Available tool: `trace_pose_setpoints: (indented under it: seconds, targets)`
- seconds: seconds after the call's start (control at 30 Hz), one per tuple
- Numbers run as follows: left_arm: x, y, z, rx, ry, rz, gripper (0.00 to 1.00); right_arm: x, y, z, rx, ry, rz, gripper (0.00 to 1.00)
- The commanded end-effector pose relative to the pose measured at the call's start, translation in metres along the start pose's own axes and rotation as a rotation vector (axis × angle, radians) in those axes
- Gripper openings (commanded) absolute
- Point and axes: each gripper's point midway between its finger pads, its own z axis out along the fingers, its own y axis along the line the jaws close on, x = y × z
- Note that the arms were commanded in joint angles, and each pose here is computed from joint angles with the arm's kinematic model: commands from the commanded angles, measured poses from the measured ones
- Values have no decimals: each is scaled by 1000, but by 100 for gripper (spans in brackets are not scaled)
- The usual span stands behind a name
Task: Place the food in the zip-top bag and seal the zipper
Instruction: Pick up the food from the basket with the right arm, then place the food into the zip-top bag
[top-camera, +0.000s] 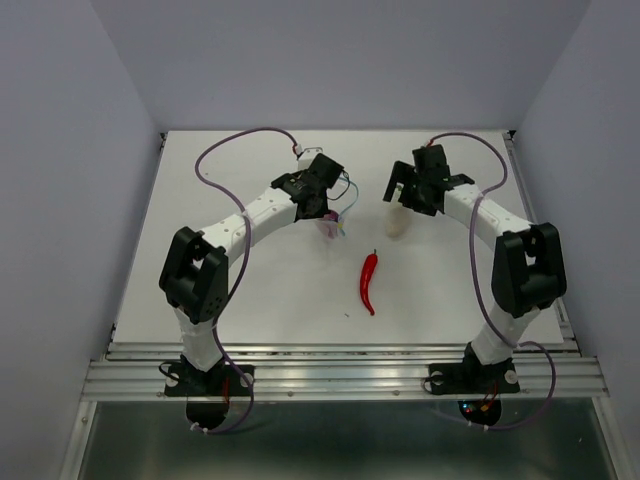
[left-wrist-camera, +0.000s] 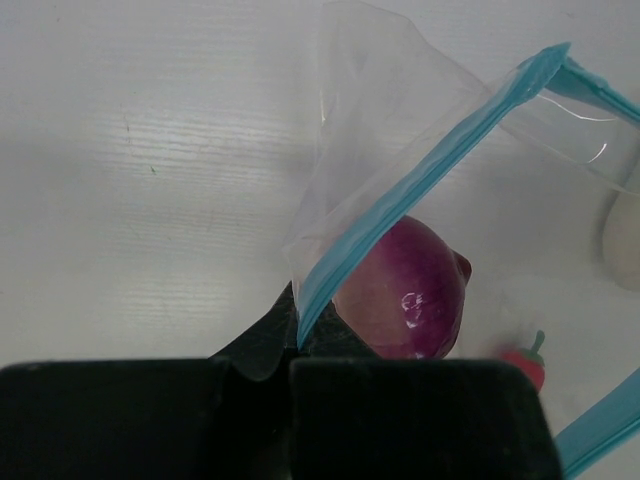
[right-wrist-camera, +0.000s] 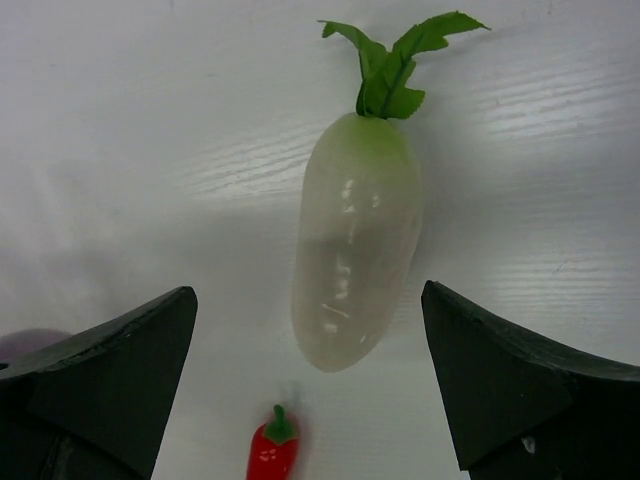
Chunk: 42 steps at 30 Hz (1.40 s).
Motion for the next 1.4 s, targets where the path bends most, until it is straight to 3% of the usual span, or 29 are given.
trace_pose_setpoints:
  seconds: [0.0, 0.17, 0.3, 0.4, 0.43, 0.5, 0.53, 0.7, 0.9, 1.07, 1.17, 1.37]
  targets:
    - [-27, -7, -20, 46, -67, -20, 0, -20, -4, 19, 30, -33, 18, 100]
    - [-26, -8, -19, 50, -66, -23, 0, -6, -12, 40, 64, 15, 13, 99]
    - [-26, -8, -20, 54, -68, -25, 0, -1, -19, 55, 85, 39, 10, 90]
    - [-25, -10, -19, 61, -65, -25, 0, 2, -24, 65, 106, 48, 0, 72]
    - [-24, -10, -18, 61, -62, -26, 0, 2, -24, 66, 105, 50, -2, 60]
    - [-25, -11, -19, 65, -62, -25, 0, 0, -18, 64, 76, 43, -5, 44]
    - [-25, -11, -19, 65, -62, -25, 0, -2, -17, 61, 66, 38, -10, 42]
    - [-27, -13, -22, 87, -66, -31, 0, -30, 16, 22, -102, -51, -45, 39]
    - [-26, -15, -23, 93, -61, -41, 0, -70, 76, -68, -457, -270, -113, 38]
    - [-26, -18, -22, 97, -55, -53, 0, -78, 116, -120, -628, -407, -222, 38]
    - [-26, -20, -22, 101, -50, -70, 0, -73, 147, -136, -686, -469, -262, 38]
    - [-27, -25, -24, 124, -41, -99, 0, -64, 177, -127, -718, -530, -237, 37]
